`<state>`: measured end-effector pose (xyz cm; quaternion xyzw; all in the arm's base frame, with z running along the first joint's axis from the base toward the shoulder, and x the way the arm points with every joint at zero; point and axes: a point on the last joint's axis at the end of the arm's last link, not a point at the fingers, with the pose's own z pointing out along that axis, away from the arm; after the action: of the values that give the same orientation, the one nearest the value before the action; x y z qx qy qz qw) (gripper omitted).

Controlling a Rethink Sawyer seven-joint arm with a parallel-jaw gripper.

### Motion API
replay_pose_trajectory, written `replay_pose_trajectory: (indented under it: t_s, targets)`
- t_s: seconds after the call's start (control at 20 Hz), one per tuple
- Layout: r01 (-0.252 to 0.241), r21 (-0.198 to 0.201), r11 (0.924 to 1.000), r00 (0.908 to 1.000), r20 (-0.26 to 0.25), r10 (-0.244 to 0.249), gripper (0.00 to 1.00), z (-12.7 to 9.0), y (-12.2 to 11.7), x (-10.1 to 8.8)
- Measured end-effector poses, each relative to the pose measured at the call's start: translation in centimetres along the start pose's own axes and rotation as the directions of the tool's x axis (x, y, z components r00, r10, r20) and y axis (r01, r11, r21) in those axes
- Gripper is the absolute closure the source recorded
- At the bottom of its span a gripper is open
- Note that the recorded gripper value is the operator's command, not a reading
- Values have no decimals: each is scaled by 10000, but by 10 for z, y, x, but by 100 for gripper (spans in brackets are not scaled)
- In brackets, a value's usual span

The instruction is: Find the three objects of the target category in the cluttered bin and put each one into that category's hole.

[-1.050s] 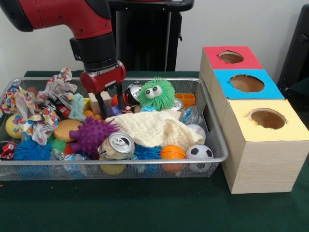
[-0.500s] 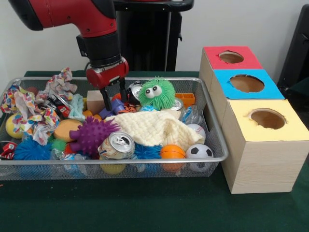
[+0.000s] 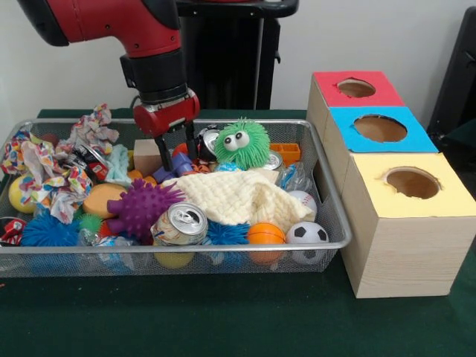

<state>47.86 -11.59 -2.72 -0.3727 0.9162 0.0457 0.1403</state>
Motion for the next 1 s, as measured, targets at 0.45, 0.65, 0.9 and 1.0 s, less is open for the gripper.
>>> replay_pose_trajectory:
  t_s: [0.45, 0.65, 0.9, 1.0]
  targets:
    - [233, 551, 9982, 9997, -3, -233, 0, -3, 10, -1]
    - [61, 535, 9985, 9989, -472, -36, 0, -22, 16, 1]
    - [-322, 202, 9993, 9852, -1677, 352, 0, -61, 32, 13]
    - [-457, 116, 9989, 9720, -2301, 472, 0, -80, 38, 18]
